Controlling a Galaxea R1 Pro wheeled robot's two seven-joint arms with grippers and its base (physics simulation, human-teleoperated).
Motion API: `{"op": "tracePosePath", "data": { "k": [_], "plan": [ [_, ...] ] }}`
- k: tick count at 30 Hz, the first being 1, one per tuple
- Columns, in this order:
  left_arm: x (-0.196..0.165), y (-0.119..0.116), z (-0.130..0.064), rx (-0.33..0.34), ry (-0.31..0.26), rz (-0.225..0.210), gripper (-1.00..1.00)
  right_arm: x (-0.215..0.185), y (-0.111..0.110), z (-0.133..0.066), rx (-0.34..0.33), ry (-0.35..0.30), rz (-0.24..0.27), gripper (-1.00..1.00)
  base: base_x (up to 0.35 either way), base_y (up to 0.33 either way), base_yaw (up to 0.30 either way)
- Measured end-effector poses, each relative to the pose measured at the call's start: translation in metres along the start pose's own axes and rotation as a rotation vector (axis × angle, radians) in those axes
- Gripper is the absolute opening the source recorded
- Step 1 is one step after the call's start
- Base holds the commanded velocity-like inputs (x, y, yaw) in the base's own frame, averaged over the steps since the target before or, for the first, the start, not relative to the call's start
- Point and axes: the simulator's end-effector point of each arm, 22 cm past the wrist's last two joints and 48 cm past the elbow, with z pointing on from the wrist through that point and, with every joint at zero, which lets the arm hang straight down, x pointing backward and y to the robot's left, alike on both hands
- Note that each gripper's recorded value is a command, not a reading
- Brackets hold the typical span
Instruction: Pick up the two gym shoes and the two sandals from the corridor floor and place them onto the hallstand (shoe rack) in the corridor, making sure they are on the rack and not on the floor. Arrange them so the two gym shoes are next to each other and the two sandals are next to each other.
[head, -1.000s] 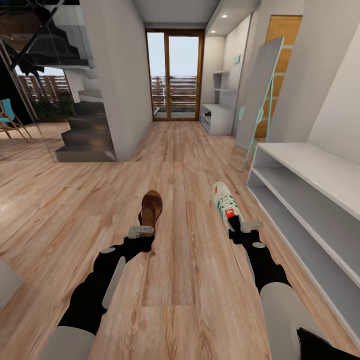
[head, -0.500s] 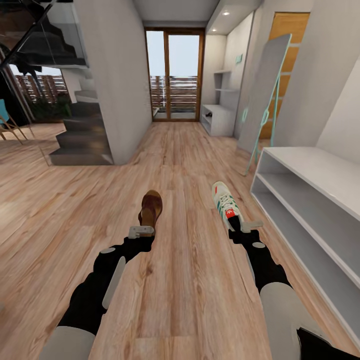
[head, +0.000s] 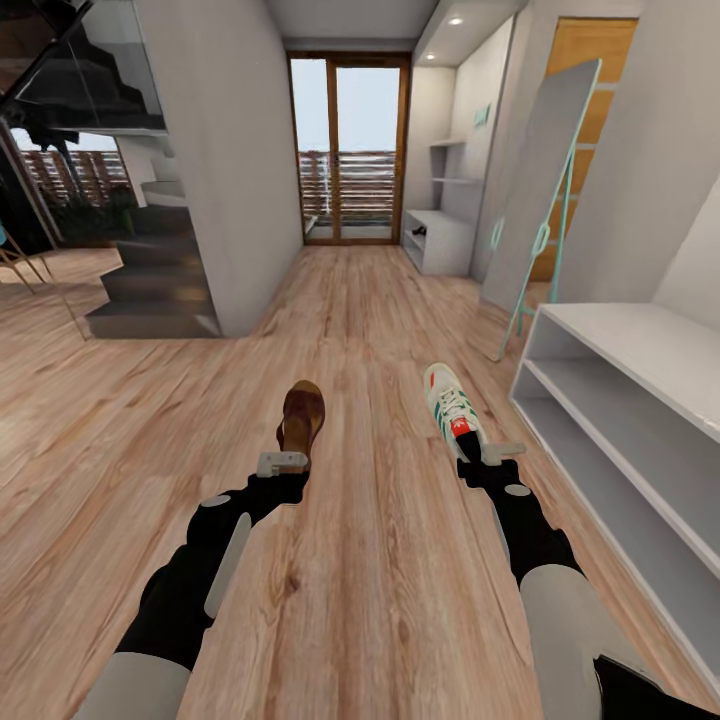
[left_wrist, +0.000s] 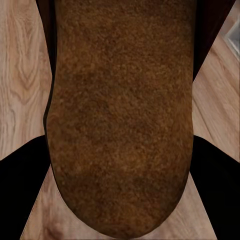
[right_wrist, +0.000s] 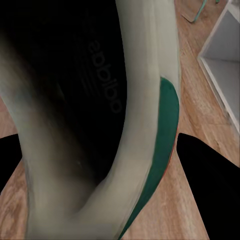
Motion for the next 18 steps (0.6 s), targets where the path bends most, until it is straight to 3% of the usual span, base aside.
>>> {"op": "tracePosePath", "data": {
  "k": [18],
  "plan": [
    [0.0, 0.0, 0.0, 0.0, 0.0, 0.0, -1.0, 0.0, -0.0001, 0.0, 0.001, 0.0, 0.0, -1.0, 0.346, 0.0, 0.047]
  ]
}}
